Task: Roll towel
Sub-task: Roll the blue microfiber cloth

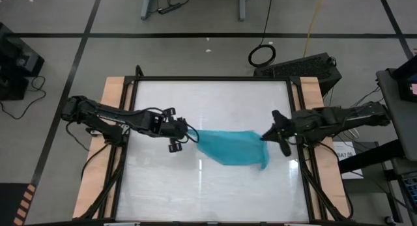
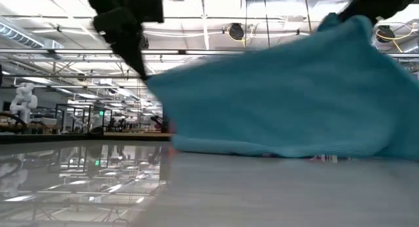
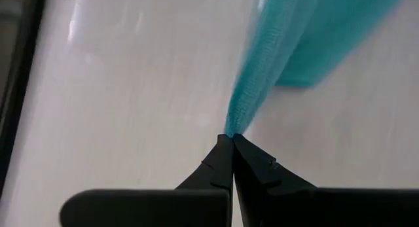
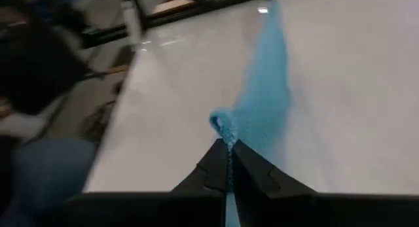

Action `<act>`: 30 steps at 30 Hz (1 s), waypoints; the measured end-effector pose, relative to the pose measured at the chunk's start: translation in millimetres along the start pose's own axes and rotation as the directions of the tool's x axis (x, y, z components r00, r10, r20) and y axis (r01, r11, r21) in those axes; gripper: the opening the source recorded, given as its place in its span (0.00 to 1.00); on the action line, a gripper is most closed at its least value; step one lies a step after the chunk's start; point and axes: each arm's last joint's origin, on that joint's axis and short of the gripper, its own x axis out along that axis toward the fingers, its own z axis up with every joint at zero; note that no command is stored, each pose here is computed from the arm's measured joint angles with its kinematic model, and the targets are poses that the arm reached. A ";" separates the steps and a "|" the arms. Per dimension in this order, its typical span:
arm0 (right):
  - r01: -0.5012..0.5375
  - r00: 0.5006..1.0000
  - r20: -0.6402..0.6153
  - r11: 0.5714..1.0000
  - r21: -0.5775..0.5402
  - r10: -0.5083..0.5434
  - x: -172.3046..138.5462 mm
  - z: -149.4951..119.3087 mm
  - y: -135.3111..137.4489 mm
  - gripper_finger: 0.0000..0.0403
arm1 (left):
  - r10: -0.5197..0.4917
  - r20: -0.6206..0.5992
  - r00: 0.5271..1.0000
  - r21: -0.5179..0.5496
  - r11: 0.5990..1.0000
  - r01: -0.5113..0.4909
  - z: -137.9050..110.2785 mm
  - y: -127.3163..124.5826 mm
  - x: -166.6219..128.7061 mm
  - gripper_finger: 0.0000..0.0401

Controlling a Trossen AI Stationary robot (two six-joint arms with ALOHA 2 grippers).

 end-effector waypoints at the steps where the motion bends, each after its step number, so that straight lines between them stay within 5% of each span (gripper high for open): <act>1: -0.028 1.000 0.012 1.000 -0.008 0.029 -2.8 0.6 1.5 0.01 | 0.004 -0.015 1.000 -0.003 1.000 -0.004 -1.8 0.2 1.0 0.02; 13: -0.145 0.988 0.040 0.987 -0.065 0.148 -12.1 0.7 11.0 0.02 | -0.047 0.052 0.998 -0.041 0.998 0.049 1.0 -3.2 -13.5 0.02; 19: -0.271 0.953 0.100 0.952 -0.139 0.286 -14.3 6.5 26.0 0.02 | -0.161 0.234 0.959 0.035 0.987 0.157 12.4 -19.0 -61.3 0.02; 25: -0.374 0.903 0.137 0.903 -0.212 0.407 -11.8 10.8 44.0 0.02 | -0.294 0.393 0.871 0.167 0.955 0.246 17.1 -40.3 -114.7 0.02; 30: -0.394 0.886 0.140 0.878 -0.273 0.441 -5.3 11.0 54.9 0.02 | -0.234 0.449 0.862 0.196 0.967 0.161 15.3 -47.7 -130.3 0.02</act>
